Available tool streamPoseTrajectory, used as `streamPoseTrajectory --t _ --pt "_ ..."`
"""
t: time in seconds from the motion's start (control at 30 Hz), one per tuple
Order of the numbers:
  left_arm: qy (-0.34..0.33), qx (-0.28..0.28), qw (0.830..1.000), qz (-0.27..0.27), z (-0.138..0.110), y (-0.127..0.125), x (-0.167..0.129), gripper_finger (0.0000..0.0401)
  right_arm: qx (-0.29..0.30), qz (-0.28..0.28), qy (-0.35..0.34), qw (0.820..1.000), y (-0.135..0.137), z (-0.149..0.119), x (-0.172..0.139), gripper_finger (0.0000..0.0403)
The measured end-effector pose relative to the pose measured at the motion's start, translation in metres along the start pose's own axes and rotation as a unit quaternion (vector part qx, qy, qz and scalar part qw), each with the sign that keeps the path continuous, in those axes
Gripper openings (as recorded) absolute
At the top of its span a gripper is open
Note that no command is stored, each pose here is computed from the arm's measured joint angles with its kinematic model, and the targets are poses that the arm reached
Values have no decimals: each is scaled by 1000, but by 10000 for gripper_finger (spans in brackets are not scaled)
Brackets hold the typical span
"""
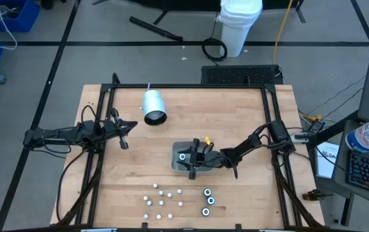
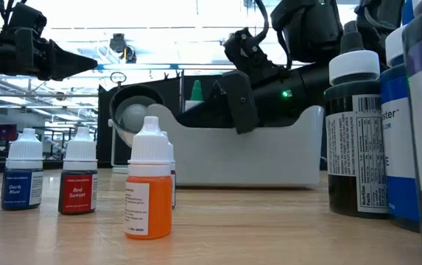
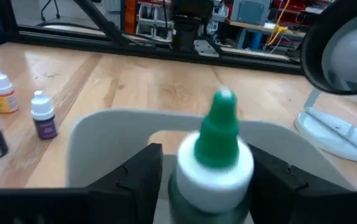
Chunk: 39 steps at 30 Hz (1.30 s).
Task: Pick & Place food coloring
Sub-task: Put the large green food coloring bottle into the white bin, then adjust the white bin
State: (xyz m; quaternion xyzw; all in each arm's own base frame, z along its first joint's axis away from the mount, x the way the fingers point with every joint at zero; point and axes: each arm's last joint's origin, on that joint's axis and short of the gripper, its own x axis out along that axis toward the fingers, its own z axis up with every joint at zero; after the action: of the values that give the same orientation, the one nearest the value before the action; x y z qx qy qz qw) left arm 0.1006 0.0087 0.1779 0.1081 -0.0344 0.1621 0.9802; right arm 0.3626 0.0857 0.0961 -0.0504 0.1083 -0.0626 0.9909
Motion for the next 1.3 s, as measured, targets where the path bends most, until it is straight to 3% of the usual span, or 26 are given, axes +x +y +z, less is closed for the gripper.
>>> streamPoseTrajectory --t 0.8,0.97,1.13,1.3 --pt "0 -3 1000 0 0 0 0 19 -26 2 9 1000 -6 43 -13 196" --pt "0 -3 1000 1 0 0 0 19 -102 -14 51 993 -9 83 -18 197" --pt "1 -2 1000 0 0 0 0 19 -140 -17 48 989 -18 131 -49 191" --pt "2 -3 1000 0 0 0 0 19 -152 -72 119 979 -40 151 -96 128"
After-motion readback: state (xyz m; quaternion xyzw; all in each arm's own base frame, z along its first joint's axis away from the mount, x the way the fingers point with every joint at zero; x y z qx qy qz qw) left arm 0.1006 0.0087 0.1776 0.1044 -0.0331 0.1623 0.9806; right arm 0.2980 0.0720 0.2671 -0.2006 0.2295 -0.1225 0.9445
